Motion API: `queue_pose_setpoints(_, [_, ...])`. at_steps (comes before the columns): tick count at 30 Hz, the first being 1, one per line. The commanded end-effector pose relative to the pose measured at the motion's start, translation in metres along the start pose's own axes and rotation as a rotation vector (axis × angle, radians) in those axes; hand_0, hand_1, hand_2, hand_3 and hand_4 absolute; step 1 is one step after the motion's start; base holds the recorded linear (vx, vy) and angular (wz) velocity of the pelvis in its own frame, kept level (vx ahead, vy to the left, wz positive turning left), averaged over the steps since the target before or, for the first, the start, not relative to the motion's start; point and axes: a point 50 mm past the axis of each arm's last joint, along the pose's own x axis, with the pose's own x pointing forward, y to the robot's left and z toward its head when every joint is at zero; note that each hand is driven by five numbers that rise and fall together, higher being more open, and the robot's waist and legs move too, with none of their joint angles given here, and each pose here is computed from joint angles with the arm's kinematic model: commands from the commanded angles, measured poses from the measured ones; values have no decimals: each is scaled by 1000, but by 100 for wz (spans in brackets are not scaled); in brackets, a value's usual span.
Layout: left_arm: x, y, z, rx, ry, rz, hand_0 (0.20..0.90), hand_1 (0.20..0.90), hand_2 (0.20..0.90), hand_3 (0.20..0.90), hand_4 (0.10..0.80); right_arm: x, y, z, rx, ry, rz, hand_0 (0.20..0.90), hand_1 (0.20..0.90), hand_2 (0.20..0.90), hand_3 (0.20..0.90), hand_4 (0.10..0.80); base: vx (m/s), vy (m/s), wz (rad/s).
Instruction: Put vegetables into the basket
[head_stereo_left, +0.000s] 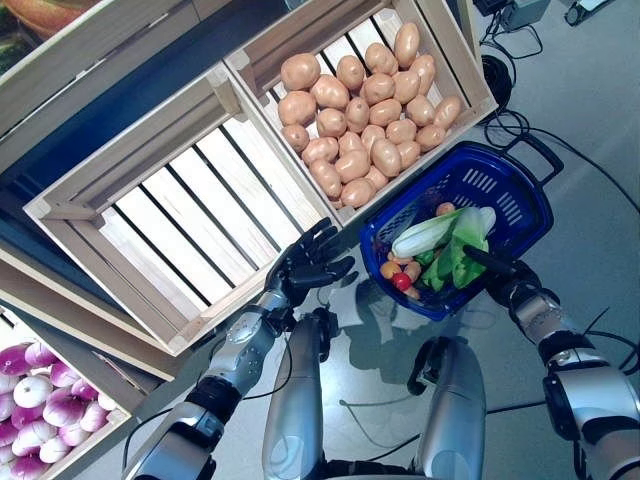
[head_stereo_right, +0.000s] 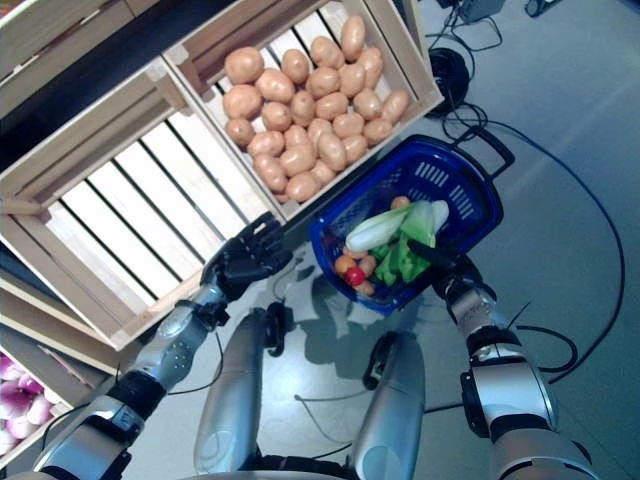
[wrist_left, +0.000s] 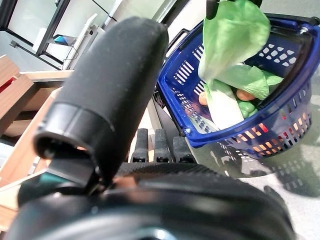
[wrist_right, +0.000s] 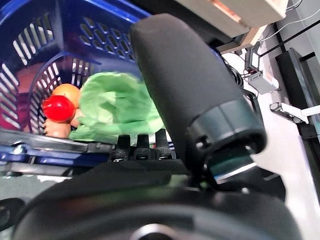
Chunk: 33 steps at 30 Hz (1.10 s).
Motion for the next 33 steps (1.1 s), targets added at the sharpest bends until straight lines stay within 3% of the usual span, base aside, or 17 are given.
queue_pose_setpoints(1, [9, -20, 41, 13, -191, -123, 900, 900, 900, 900, 800, -2, 12, 52, 82, -178, 32, 900, 900, 900, 900, 800, 34, 14, -2])
queue_pose_setpoints(9, [7, -13, 37, 19, -156, -129, 900, 900, 900, 900, 800, -1, 7, 36, 84, -136, 38, 900, 900, 900, 900, 800, 47, 8, 1])
queue_pose_setpoints(24, [-13, -17, -17, 2, 67, -142, 900, 900, 900, 900, 800, -15, -20, -85, 143, 143, 31, 900, 900, 900, 900, 800, 163, -7, -6])
queue_pose_setpoints(33, [-68, 10, -92, 10, 371, -39, 900, 900, 900, 900, 800, -54, -43, -169, 256, 281, 100, 900, 900, 900, 900, 800, 88, 13, 0])
